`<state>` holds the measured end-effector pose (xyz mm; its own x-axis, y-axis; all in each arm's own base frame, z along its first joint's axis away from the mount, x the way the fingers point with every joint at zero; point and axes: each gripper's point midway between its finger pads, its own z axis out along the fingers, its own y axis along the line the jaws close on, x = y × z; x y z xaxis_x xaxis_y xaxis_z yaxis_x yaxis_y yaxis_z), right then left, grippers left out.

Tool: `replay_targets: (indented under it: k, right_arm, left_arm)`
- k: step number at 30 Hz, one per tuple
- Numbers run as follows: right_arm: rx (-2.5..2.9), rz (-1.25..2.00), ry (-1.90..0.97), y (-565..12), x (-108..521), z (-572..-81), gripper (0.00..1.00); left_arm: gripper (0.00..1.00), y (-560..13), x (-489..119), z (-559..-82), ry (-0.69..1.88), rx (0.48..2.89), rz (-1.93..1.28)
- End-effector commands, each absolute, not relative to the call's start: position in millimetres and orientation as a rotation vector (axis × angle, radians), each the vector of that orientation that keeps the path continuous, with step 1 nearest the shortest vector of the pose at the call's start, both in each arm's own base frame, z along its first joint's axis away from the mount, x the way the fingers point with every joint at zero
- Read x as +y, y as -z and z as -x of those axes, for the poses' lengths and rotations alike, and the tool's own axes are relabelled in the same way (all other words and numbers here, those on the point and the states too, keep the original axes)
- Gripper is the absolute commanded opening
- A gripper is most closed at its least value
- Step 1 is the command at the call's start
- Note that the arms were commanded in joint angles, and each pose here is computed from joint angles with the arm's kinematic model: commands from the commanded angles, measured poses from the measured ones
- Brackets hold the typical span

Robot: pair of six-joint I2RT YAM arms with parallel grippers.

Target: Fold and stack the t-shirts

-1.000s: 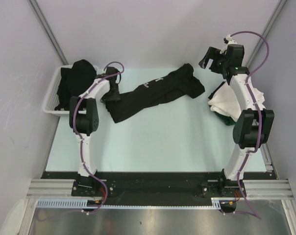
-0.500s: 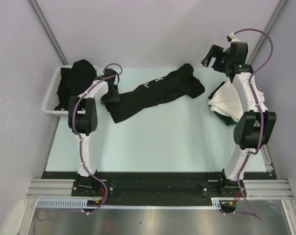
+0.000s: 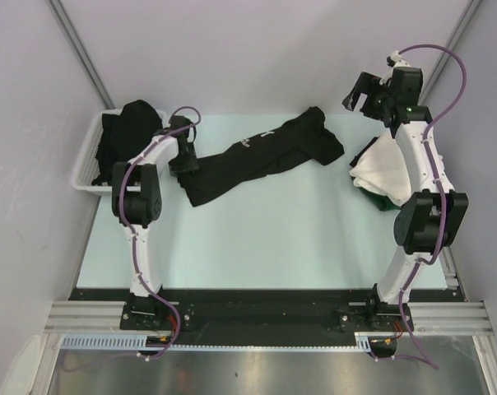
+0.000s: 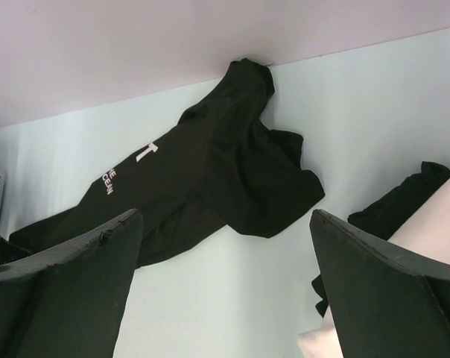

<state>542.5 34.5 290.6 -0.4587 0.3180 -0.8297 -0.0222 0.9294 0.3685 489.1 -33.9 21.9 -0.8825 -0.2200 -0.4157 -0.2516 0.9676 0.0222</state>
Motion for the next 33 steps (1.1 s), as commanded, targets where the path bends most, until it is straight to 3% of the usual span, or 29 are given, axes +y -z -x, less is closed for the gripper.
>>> replay_targets:
  k: [1, 3, 4, 7, 33]
  right_arm:
    - [1.920, -0.202, -0.376, -338, 26, -530, 1.00]
    - [1.922, -0.202, -0.376, -338, 26, -530, 1.00]
    - [1.922, -0.206, -0.377, -338, 25, -531, 1.00]
    - [1.920, -0.209, -0.378, -340, 24, -529, 1.00]
    - [1.840, -0.234, -0.540, -365, 34, -531, 1.00]
  left_arm:
    - [0.45, -3, -8, -470, -0.194, 2.740, 0.427]
    - [0.32, 2, -10, -468, -0.162, 2.758, 0.433]
    - [0.10, 4, -11, -467, -0.154, 2.764, 0.436]
    - [0.00, 8, -13, -463, -0.130, 2.782, 0.439]
    - [0.00, -30, -83, -370, -0.029, 2.897, 0.297]
